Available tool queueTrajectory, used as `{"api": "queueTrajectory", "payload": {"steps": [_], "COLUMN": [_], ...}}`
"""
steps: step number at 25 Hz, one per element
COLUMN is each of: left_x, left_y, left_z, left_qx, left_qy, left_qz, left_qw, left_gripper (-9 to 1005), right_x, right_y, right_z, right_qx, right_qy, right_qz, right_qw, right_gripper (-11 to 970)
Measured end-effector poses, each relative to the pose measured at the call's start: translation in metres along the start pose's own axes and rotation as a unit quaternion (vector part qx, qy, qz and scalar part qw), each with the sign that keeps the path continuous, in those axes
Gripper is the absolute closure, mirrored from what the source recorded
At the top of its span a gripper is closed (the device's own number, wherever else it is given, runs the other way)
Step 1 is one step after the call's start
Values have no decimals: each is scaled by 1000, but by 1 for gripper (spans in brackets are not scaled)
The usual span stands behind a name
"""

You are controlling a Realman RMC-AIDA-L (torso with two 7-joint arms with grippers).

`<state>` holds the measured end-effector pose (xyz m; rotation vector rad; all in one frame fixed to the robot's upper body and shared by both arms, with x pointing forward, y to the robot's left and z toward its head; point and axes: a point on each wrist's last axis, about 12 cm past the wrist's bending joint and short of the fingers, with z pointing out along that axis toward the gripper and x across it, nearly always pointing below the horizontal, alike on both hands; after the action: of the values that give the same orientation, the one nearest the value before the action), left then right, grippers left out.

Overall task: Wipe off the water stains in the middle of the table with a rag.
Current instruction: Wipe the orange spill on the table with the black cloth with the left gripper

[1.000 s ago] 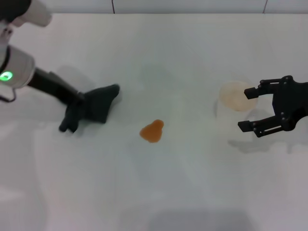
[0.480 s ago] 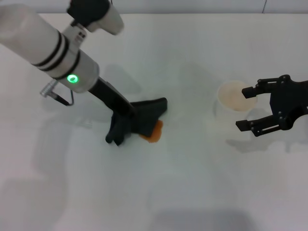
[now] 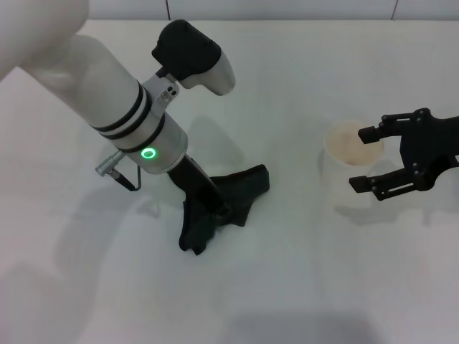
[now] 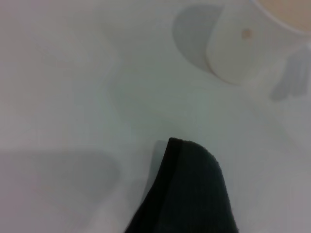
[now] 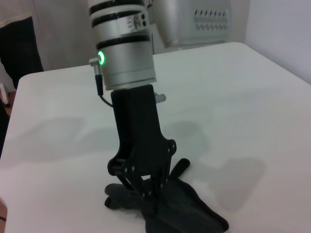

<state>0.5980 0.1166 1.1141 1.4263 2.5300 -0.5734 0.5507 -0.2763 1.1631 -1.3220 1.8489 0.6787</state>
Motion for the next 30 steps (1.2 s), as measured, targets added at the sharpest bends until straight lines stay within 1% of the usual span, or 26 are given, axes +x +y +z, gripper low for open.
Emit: {"api": "queueTrajectory", "payload": {"steps": [3, 5, 8, 9, 10, 11, 14, 16, 17, 19, 22, 23, 24, 28, 30], "left_x": [1, 4, 12, 12, 22, 28, 39, 45, 45, 44, 38, 31, 31, 11, 3], "left_y": [-4, 0, 13, 13, 25, 32, 46, 53, 54, 53, 46, 38, 38, 17, 7], "left_z": [-3, -7, -13, -13, -17, -20, -28, -34, -36, -36, -31, -28, -28, -17, -11], "left_qx": [-15, -22, -34, -34, -47, -52, -60, -61, -59, -55, -43, -30, -30, 7, 17], "left_qy": [-9, -15, -21, -21, -22, -26, -37, -50, -54, -56, -52, -53, -53, -59, -54], "left_qz": [1, -9, -36, -36, -58, -73, -98, -109, -110, -108, -94, -80, -80, -45, -28], "left_qw": [1000, 1000, 999, 999, 997, 996, 993, 991, 991, 991, 993, 995, 995, 997, 998], "left_gripper": [928, 928, 928, 928, 928, 928, 928, 929, 929, 930, 927, 926, 926, 922, 920], "right_x": [0, 0, 0, 0, 0, 0, 0, 0, 0, 0, 0, 1, 0, 1, 1], "right_y": [0, 0, 0, 0, 1, 1, 2, 2, 2, 2, 2, 2, 1, 1, 1], "right_z": [0, 0, 1, 1, 1, 2, 4, 5, 5, 5, 6, 6, 6, 6, 6], "right_qx": [0, 0, 0, 0, -2, -3, -5, -5, -5, -5, -6, -7, -7, -6, -6], "right_qy": [-1, -1, -1, -1, -1, 0, 0, 1, 1, 0, 0, 0, 0, 0, -1], "right_qz": [1, 1, 2, 2, 1, 0, -1, -1, -1, -1, 1, 2, 2, 4, 6], "right_qw": [1000, 1000, 1000, 1000, 1000, 1000, 1000, 1000, 1000, 1000, 1000, 1000, 1000, 1000, 1000], "right_gripper": [89, 89, 89, 89, 89, 89, 89, 89, 89, 89, 89, 89, 89, 89, 89]}}
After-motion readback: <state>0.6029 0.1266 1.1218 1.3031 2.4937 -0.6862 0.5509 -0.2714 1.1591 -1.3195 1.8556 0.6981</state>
